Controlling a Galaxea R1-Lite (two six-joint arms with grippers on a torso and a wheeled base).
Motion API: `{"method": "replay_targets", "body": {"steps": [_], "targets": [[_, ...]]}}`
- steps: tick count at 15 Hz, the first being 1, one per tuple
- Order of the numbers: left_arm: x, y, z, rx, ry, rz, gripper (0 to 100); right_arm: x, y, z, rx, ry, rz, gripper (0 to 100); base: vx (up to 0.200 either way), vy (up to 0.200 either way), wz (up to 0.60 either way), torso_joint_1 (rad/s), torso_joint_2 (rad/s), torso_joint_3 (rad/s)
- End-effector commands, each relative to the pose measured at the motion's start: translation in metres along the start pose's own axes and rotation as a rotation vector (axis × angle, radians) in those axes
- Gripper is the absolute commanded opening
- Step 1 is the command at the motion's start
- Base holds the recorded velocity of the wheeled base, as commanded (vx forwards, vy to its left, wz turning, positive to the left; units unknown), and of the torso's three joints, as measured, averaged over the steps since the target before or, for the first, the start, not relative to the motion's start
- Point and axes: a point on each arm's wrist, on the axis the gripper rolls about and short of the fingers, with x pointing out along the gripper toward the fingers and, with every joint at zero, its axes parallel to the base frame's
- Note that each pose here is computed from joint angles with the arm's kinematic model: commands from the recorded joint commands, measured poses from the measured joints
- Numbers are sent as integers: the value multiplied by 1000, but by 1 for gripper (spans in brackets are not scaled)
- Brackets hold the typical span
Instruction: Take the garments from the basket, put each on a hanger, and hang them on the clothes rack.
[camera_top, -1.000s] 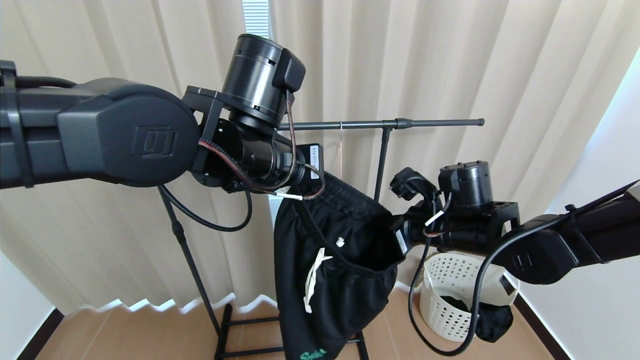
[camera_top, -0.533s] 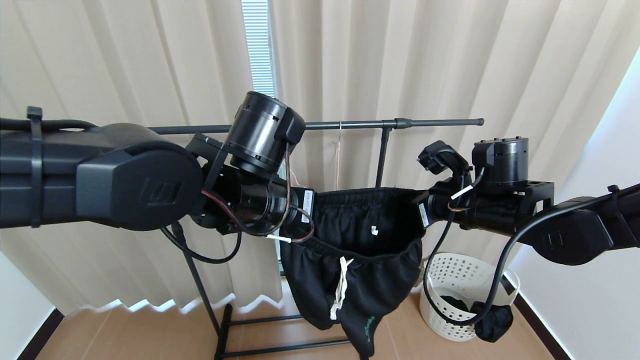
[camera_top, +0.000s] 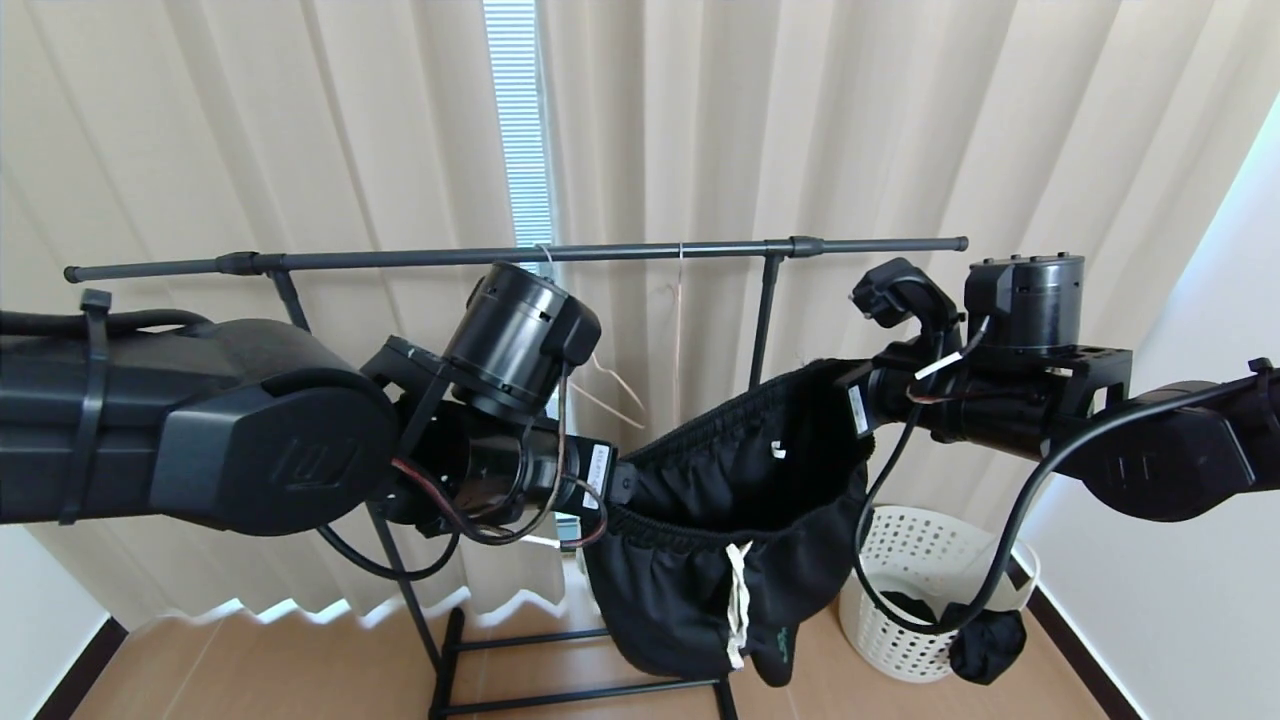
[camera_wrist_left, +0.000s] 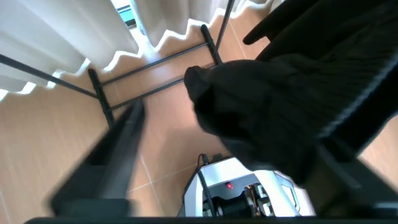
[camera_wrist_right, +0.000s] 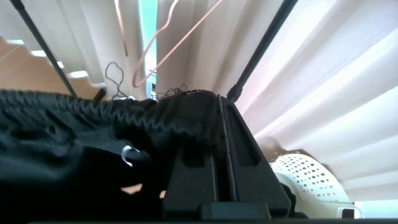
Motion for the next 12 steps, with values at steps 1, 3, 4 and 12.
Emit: {"method": "replay_targets", "body": {"steps": [1, 3, 4, 12], "targets": [[-12, 5, -6, 0, -5, -31, 100, -1, -2, 2, 1, -8, -11, 0, 0, 0, 0, 0, 0, 0], [-28, 9, -8, -9, -2, -163, 100, 1, -3, 1, 2, -1, -40, 0, 0, 0, 0, 0, 0, 0], [-36, 11, -7, -15, -1, -225, 100, 1, -3, 1, 2, 2, -45, 0, 0, 0, 0, 0, 0, 0], [-30, 45, -16, -98, -35, -351, 100, -1, -3, 1, -10, 1, -52, 0, 0, 0, 0, 0, 0, 0]]}}
